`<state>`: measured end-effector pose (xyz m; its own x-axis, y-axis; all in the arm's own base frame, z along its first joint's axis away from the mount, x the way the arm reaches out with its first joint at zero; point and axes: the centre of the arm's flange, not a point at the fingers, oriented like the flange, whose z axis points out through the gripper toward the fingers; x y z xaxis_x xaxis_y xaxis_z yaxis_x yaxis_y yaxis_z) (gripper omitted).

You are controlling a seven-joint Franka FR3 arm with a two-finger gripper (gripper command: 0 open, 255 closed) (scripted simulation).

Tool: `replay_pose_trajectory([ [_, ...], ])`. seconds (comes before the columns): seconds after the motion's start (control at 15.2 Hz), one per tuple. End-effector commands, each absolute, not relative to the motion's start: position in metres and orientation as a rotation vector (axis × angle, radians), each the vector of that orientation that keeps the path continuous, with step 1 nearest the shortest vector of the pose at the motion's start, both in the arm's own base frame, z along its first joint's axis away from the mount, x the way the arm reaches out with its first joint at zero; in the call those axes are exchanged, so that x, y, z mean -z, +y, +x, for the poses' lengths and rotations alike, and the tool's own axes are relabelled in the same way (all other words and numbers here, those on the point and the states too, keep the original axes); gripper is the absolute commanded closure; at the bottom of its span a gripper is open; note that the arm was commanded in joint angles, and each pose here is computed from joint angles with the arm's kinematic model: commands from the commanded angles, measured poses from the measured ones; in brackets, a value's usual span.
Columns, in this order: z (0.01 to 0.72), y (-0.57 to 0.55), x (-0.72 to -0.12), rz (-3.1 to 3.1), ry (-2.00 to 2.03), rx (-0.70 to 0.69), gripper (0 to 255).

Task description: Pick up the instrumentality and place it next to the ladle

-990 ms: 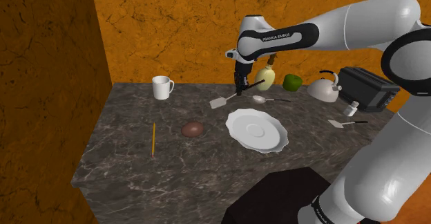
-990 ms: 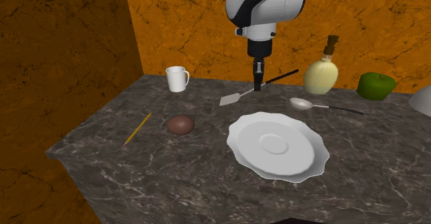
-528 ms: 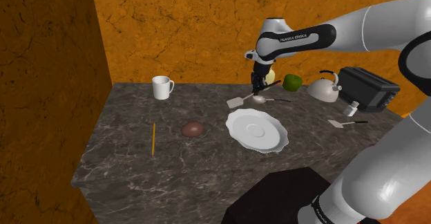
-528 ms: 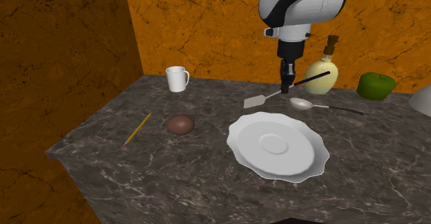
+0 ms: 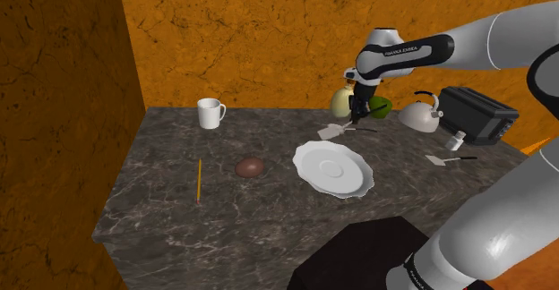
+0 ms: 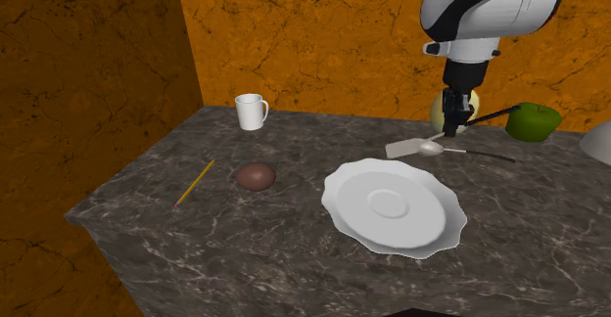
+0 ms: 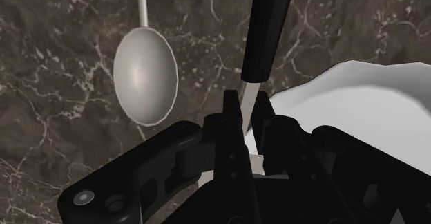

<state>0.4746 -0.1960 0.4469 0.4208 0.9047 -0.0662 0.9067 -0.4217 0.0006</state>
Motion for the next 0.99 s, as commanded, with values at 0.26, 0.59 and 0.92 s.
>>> replay_pose_trajectory([
  [0.26, 0.442, -0.269, -0.449, 2.616, 1.671, 0.087, 255],
  [0.59, 0.414, -0.329, -0.449, 2.616, 1.671, 0.087, 255],
  [0.92, 0.386, -0.389, -0.449, 2.616, 1.671, 0.087, 255],
])
